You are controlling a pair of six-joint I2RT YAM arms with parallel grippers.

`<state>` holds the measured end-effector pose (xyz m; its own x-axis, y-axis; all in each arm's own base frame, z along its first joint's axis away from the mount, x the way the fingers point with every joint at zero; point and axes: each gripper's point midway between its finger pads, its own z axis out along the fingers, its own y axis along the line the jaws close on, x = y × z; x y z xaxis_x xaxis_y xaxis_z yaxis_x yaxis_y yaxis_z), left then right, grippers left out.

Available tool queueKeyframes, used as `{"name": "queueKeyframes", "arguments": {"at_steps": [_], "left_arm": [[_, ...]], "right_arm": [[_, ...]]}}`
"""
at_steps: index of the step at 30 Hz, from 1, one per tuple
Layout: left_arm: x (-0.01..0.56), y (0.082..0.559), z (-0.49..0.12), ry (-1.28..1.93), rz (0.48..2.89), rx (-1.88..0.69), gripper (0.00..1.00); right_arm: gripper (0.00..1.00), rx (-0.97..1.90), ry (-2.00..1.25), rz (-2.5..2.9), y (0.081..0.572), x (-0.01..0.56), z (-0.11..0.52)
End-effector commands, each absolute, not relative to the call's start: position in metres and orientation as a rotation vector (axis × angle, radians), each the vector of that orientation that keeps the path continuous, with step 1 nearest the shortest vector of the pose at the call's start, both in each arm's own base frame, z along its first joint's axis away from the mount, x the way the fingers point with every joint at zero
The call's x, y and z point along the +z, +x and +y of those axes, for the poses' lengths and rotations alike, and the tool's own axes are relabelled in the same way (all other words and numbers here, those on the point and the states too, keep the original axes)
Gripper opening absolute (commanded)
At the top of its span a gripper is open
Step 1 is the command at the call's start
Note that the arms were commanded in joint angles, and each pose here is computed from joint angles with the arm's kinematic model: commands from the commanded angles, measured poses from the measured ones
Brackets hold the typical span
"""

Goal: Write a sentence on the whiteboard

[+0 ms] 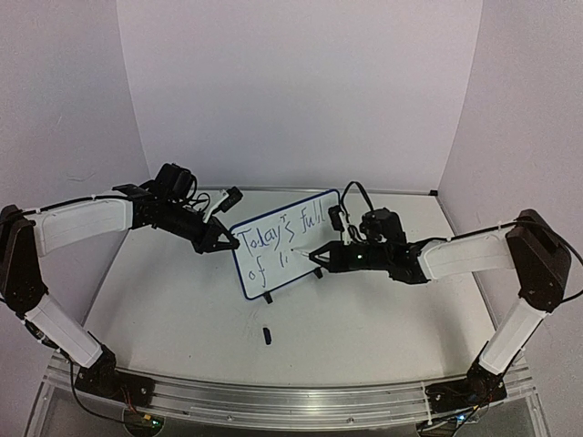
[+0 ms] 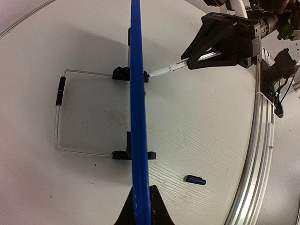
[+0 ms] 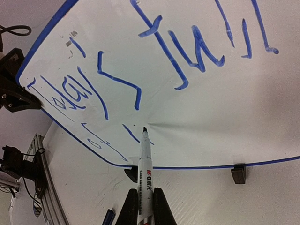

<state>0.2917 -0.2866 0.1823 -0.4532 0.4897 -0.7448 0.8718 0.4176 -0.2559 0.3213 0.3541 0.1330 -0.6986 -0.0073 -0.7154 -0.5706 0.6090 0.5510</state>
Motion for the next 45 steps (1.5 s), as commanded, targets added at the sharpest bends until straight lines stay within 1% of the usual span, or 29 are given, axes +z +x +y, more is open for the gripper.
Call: {"name": "queueKeyframes", "arguments": {"at_steps": [1, 15, 29, 38, 45], "left_arm": [[0.161, 0.281, -0.284, 1.186, 2.195, -0.840, 0.00], [0.160, 0.281, -0.284, 1.187, 2.195, -0.841, 0.00], [0.161, 0.281, -0.284, 1.187, 2.194, -0.841, 0.00], [0.161, 0.281, -0.284, 1.187, 2.194, -0.839, 0.00], [0.161, 0.281, -0.284, 1.187, 2.195, -0.839, 0.00]], "right_arm": [[0.00, 1.055, -0.429, 2.148, 0.326, 0.126, 0.350], [0.00, 1.068, -0.461, 2.133, 0.331, 0.130, 0.357], [0.00, 1.046, -0.478, 2.188, 0.330, 0.109, 0.357], [0.00, 1.031, -0.449, 2.136, 0.332, 0.132, 0.351], [0.00, 1.138, -0.518, 2.104, 0.318, 0.147, 0.360]]}}
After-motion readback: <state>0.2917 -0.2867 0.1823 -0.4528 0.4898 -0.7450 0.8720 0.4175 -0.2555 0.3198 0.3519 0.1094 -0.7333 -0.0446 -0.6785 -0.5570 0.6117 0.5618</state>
